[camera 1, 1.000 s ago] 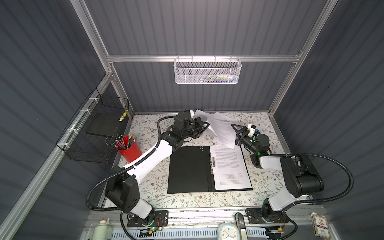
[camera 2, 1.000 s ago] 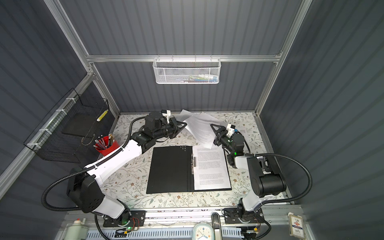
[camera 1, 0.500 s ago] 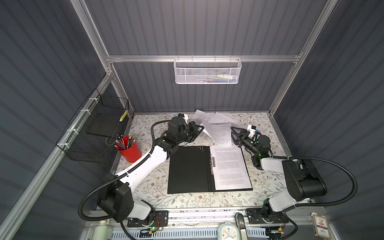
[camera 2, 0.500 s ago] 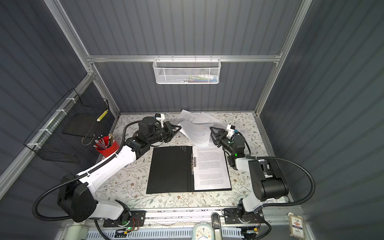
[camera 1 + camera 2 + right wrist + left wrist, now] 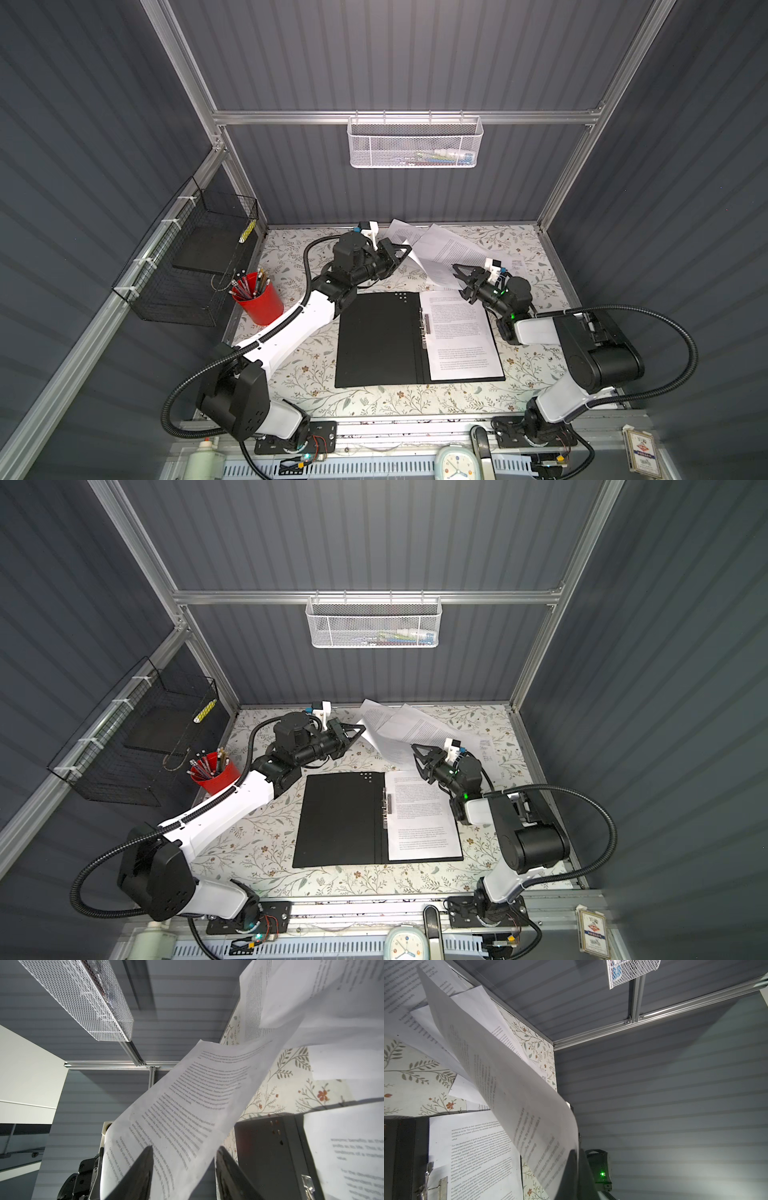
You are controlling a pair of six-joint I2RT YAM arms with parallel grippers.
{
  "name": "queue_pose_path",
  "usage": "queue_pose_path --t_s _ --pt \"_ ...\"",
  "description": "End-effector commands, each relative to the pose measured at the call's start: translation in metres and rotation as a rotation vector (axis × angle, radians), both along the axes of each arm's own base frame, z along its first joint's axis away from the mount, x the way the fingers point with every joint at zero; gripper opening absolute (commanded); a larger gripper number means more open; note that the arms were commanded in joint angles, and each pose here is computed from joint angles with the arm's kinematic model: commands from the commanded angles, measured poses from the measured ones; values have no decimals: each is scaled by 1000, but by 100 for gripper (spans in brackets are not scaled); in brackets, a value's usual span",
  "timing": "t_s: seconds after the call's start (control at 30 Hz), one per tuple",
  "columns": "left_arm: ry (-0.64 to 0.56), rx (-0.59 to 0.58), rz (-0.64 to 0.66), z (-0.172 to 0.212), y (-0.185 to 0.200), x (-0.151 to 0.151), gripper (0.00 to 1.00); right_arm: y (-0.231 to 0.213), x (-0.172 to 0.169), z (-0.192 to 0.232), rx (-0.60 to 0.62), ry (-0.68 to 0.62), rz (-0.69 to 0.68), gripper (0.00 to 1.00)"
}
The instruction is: Put the files into the folder
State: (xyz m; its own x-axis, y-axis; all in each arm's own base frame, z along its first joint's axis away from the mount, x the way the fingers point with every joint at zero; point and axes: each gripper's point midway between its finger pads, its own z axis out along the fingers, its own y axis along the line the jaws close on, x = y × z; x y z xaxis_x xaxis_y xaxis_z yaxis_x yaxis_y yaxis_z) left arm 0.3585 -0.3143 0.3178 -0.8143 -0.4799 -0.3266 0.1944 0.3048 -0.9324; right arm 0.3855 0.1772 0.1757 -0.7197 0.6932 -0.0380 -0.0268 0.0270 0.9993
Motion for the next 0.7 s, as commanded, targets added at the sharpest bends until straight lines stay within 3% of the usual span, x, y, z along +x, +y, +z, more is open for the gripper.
queue_pose_path --t_s 0.0,0.33,0.67 --pt "-84 -47 -63 24 -11 2 0 4 -3 9 41 -50 19 49" --pt "-132 -111 -125 25 -26 1 0 9 -2 7 87 -53 38 45" --pt "-259 -195 -239 45 -44 -8 0 11 -2 11 93 -61 50 46"
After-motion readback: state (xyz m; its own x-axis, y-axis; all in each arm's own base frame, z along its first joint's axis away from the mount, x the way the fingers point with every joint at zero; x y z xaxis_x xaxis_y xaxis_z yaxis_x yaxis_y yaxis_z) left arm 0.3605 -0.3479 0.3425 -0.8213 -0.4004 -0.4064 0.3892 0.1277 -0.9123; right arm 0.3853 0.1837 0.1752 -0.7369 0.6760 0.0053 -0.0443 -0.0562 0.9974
